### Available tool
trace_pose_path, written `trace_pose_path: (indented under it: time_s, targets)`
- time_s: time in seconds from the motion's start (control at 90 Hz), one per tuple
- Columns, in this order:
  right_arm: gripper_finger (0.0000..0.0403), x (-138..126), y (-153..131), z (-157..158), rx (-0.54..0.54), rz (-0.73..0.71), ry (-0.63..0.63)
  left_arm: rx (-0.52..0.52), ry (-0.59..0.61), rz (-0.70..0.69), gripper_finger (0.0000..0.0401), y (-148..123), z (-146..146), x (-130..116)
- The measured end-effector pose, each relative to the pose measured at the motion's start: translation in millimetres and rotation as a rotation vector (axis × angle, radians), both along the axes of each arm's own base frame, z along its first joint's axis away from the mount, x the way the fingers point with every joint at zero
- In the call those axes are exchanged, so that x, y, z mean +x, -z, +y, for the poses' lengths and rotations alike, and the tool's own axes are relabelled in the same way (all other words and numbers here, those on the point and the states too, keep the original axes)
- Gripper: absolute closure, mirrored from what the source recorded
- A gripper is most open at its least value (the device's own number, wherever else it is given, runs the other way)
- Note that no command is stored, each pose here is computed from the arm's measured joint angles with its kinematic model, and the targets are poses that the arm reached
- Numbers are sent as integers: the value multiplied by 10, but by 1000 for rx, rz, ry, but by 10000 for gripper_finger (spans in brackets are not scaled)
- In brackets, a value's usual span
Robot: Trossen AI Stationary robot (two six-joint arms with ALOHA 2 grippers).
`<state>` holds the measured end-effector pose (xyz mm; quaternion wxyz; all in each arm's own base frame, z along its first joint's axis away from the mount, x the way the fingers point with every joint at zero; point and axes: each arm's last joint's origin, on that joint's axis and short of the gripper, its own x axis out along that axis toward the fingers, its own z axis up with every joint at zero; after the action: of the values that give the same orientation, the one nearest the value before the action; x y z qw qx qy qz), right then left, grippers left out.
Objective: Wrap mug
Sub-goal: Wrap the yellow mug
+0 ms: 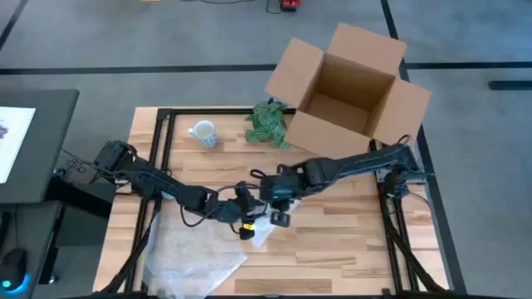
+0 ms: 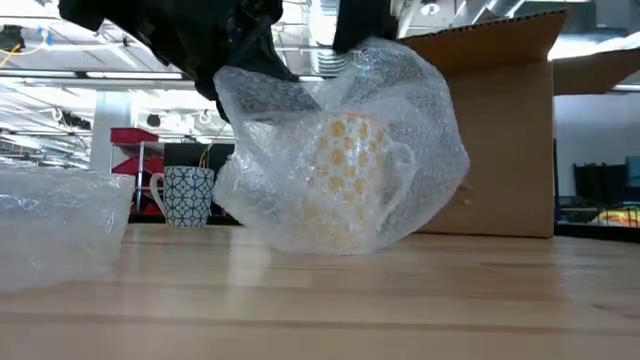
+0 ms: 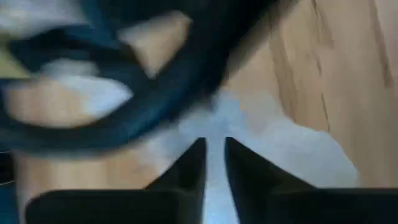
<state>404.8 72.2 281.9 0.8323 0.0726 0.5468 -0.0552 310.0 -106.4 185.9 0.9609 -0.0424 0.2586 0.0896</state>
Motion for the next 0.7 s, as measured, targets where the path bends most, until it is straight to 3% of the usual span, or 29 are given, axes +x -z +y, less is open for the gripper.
trace_pose_path:
  time_s: [0.133,0.278,0.478,0.7]
  targets:
    - [395,182,498,16,45,129,-39,29,29,27,263,-10,-33,-59]
    - [402,288,859,58,52,212,-65,57,49,106,263,-103,-61,-193]
    - [402,358,1004,78,56,204,-88,47,45,219,263,-187,-121,-471]
    - [403,307,879,70,54,219,-90,30,48,250,263,-314,-207,-720]
